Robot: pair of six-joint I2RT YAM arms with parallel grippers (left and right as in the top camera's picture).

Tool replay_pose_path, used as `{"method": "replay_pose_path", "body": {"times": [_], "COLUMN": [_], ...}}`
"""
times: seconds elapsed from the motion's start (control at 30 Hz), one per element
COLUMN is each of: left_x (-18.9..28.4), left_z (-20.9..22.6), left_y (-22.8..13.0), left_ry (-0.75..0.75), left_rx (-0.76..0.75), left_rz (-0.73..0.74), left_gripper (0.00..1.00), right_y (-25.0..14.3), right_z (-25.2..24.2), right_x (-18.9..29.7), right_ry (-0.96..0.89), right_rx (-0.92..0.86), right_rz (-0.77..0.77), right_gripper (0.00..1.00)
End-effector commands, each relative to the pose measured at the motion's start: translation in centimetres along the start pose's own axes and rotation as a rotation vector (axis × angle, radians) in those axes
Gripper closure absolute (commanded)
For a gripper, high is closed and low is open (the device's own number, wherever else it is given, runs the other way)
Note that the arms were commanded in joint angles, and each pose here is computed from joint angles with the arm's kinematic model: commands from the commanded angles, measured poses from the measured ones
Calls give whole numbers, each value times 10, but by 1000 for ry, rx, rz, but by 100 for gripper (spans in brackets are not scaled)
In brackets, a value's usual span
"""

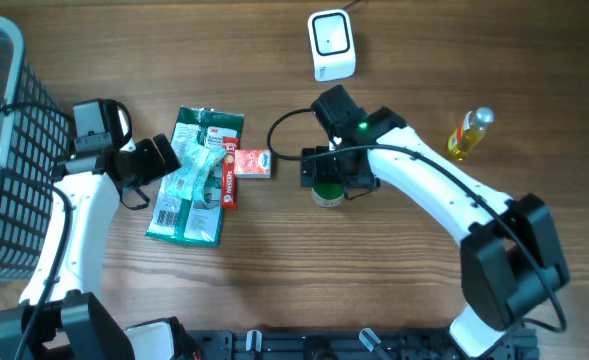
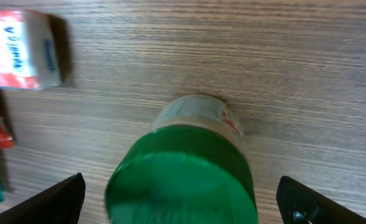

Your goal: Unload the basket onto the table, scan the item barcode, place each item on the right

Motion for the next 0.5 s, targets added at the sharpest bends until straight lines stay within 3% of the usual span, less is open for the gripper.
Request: {"method": "replay_pose_path", "body": {"times": [0.0, 0.23, 0.47], "left_x": [-2, -2, -2], "left_z": [-2, -2, -2], "left_y": [-2, -2, -2], "left_ry": [-8, -8, -8], "left_rx": [-23, -23, -23], "left_rz": [9, 9, 9], "left_gripper": [0, 0, 0], "right_y": [-6, -15, -18], "right_z": [-6, -2, -4], "right_x": [-21, -35, -36], "right_ry": [-49, -124, -156], "right_rx": [3, -1, -15], "right_rz": [41, 20, 8], "right_gripper": [4, 6, 18]}}
Point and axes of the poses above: each gripper's point midway between its finger pads, its own x axis back along the fingers, its own z axis along the line the jaws close on, y = z × x, the point moved 4 cm from there along x, back along the fingers, and after that the axes turned 11 degrees about -x, right-handed, at the moved point
